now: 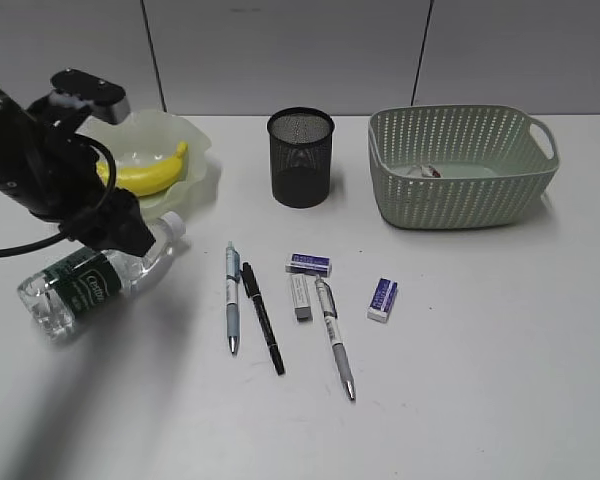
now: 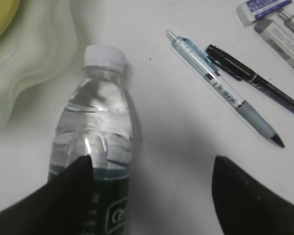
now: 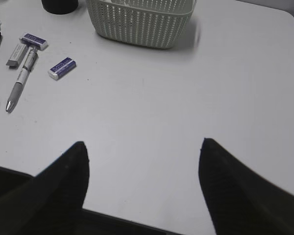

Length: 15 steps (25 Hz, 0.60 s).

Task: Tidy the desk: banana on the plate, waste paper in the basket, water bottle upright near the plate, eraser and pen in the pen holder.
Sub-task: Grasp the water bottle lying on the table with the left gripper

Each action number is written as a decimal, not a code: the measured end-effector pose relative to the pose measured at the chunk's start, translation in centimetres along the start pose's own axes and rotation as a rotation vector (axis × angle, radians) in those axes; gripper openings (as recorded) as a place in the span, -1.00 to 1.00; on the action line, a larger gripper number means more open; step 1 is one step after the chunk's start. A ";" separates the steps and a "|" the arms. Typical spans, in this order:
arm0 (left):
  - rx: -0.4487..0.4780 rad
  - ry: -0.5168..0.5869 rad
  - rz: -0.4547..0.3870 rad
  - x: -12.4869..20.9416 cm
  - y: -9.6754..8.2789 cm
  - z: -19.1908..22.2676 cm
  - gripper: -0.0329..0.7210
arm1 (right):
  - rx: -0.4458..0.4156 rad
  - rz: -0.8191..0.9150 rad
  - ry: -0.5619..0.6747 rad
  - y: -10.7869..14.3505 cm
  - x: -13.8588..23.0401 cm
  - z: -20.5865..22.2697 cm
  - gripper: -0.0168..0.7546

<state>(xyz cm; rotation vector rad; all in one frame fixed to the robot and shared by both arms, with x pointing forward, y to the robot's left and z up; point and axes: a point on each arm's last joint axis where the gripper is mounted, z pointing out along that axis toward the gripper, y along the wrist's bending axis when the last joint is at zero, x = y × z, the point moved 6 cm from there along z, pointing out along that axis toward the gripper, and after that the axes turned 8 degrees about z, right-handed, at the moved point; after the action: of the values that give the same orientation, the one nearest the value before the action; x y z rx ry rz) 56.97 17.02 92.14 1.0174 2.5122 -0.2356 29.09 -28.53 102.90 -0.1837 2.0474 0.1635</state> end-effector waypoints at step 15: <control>-0.059 0.056 0.027 0.5 1.4 3.6 0.58 | 0.000 0.000 -0.001 0.0 0.0 0.0 0.47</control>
<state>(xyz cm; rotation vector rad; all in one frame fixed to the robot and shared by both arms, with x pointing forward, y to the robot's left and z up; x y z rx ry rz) 58.75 17.26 88.70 1.0475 2.5377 -0.1255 29.10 -28.53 102.91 -0.1836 2.0466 0.1635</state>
